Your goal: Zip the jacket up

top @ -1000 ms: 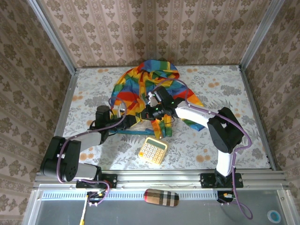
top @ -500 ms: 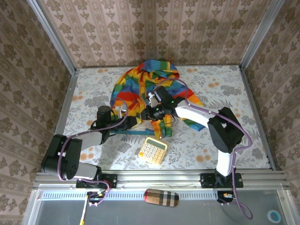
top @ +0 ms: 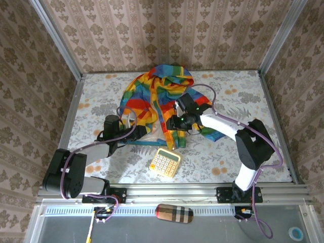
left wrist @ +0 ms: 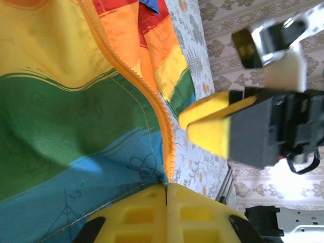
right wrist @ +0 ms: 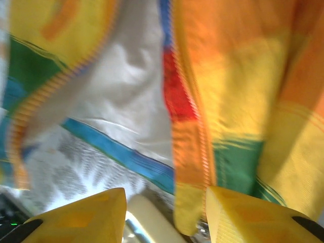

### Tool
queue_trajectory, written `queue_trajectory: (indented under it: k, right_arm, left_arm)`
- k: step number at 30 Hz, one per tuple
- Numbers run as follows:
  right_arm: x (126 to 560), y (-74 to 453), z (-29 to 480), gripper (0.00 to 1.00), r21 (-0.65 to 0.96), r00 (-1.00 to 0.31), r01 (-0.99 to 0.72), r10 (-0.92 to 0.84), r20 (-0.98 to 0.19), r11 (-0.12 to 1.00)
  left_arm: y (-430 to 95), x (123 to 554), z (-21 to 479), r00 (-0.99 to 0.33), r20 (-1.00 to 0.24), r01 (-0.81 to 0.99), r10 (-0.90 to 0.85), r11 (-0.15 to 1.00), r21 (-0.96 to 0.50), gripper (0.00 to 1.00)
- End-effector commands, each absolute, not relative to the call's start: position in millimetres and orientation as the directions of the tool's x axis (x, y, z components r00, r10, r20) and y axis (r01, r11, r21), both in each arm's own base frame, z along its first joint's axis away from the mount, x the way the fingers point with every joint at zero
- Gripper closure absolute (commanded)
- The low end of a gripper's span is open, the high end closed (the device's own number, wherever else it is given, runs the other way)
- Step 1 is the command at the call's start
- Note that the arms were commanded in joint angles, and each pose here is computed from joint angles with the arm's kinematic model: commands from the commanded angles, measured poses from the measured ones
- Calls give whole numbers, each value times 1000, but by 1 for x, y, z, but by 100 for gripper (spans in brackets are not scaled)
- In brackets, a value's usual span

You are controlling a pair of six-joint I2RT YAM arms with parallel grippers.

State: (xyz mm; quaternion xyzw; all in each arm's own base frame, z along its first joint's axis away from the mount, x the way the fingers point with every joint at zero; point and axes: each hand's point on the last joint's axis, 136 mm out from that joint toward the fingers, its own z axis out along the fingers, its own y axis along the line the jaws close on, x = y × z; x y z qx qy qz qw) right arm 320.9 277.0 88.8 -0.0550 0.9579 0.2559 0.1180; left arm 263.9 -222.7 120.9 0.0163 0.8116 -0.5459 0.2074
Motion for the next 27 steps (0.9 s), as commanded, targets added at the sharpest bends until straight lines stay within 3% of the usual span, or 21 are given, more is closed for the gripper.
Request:
queue_trajectory:
  k: [1, 5, 11, 13, 16, 19, 27]
  right_arm:
    - [294, 265, 53, 54, 357, -979, -170, -116, -167, 919]
    - [292, 261, 34, 44, 256, -979, -176, -143, -142, 951]
    - [293, 262, 11, 45, 177, -979, -194, -180, -90, 965]
    - [293, 263, 7, 52, 167, -978, -203, -191, -84, 965]
    - [296, 262, 10, 74, 160, -976, -205, -190, -107, 966]
    - [300, 260, 18, 89, 148, -971, -214, -194, -137, 966]
    - [309, 263, 45, 98, 157, -959, -228, -194, -209, 961]
  left_arm:
    - [-218, 270, 119, -896, -398, 276, -196, 458, -845, 100]
    - [-218, 272, 116, -898, -394, 269, -194, 466, -843, 100]
    - [-223, 271, 110, -909, -376, 261, -182, 454, -852, 100]
    - [-223, 271, 107, -910, -373, 258, -182, 458, -851, 100]
    - [-224, 270, 104, -911, -372, 255, -179, 464, -848, 100]
    - [-225, 269, 101, -913, -368, 252, -174, 467, -847, 100]
    - [-226, 272, 101, -911, -374, 259, -171, 468, -845, 100]
